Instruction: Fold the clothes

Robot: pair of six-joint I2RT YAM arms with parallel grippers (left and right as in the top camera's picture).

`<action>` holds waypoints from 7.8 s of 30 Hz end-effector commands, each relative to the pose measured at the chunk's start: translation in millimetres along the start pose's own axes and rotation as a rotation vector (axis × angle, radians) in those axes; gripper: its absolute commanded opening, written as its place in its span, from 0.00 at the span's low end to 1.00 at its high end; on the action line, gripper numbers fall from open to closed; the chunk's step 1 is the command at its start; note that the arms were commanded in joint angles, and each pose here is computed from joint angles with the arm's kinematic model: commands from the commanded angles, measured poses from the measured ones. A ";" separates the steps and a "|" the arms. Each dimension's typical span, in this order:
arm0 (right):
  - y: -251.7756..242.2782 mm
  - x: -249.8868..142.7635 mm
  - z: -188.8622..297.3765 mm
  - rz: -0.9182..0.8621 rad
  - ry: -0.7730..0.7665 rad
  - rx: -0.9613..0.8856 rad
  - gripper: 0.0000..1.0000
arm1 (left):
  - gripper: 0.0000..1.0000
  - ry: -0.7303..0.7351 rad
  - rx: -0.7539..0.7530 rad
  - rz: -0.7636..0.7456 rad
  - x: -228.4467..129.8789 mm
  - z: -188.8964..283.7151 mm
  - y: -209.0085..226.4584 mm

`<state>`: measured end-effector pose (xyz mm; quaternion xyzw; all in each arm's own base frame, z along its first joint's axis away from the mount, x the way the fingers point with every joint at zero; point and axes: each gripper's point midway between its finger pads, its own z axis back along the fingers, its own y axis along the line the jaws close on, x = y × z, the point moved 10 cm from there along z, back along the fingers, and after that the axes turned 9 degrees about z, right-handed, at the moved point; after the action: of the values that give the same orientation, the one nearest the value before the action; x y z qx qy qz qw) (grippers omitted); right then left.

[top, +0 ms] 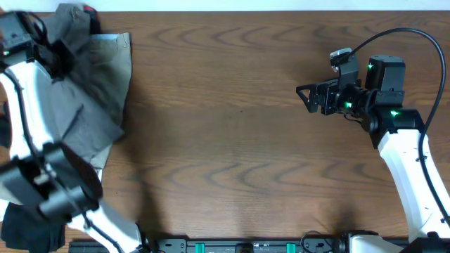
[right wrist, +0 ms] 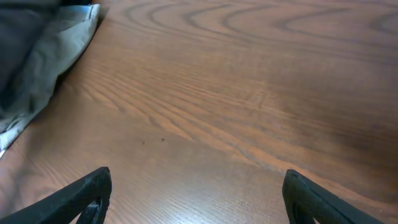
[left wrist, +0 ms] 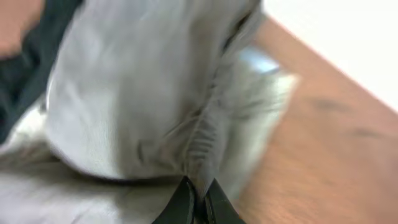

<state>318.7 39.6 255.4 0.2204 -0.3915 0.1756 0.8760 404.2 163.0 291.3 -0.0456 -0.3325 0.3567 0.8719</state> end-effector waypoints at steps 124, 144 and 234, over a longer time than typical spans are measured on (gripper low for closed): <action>27.1 74.1 -159.2 -0.156 -0.236 0.500 0.01 | 0.96 0.073 -0.155 -0.358 -109.8 109.8 -139.3; -23.9 104.2 -43.1 -0.032 0.065 -0.255 0.01 | 0.96 0.085 -0.173 -0.428 -116.3 109.6 -145.2; -66.3 100.5 -53.0 -0.222 -0.007 -0.110 0.01 | 0.97 -0.012 -0.184 -0.754 -105.6 60.0 -174.8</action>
<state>456.4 7.3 214.9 0.1964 -0.3029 -0.0040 0.9326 422.2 -55.6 295.9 0.0002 -0.3101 -0.0422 0.9498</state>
